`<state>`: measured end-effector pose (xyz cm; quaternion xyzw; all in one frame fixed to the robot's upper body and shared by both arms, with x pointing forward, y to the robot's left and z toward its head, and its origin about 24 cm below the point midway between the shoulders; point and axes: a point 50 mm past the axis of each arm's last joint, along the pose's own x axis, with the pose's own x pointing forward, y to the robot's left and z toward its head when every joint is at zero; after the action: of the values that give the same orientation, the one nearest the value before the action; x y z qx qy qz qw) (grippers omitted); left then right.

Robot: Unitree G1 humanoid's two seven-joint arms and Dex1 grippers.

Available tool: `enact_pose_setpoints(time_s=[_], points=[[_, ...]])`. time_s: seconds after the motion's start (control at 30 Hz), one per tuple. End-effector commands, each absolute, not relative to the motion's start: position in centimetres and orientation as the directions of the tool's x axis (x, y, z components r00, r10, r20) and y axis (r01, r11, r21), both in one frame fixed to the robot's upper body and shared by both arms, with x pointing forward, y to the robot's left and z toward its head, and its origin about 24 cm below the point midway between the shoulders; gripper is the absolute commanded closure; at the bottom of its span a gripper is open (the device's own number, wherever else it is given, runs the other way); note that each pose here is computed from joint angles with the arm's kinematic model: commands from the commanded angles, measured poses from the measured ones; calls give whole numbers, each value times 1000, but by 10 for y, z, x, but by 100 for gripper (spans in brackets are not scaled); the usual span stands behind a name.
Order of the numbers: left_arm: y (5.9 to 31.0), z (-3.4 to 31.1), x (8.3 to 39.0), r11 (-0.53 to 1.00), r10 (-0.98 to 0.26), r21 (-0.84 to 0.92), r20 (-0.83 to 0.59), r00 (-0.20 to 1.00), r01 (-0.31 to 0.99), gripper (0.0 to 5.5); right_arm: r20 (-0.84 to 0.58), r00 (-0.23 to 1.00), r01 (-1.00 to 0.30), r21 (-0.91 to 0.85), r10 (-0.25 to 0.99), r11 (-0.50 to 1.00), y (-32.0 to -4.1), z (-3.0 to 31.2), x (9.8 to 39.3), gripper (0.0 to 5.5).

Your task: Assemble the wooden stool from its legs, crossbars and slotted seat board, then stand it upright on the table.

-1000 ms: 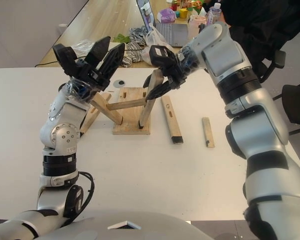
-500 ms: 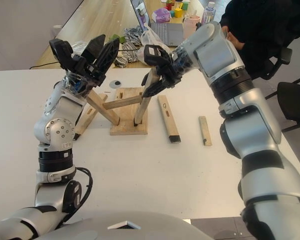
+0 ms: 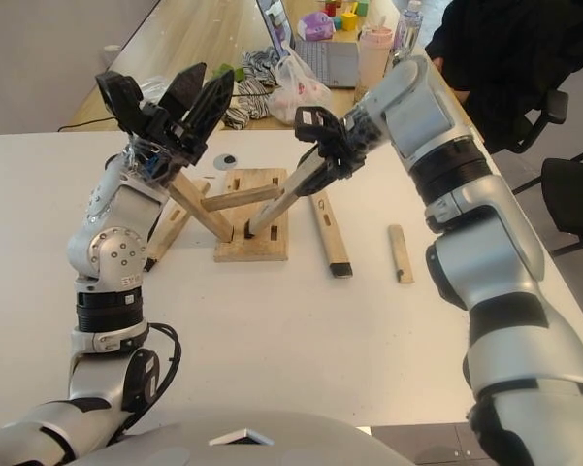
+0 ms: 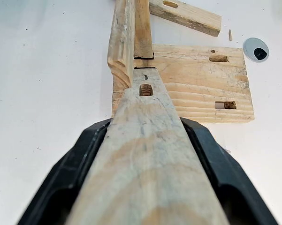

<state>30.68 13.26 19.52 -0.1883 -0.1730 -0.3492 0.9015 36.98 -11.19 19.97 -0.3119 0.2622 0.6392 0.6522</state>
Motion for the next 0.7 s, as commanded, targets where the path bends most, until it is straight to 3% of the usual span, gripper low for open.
enact_pose_setpoints(time_s=[0.03,0.7], points=[[131,173,309,691,-566,-282,361,741,666,216,-778,-11,-999,-12,629,-31,-103,180,368,347],[130,170,307,693,-574,-278,345,743,665,216,-848,66,-996,-87,525,-16,-157,206,373,347]])
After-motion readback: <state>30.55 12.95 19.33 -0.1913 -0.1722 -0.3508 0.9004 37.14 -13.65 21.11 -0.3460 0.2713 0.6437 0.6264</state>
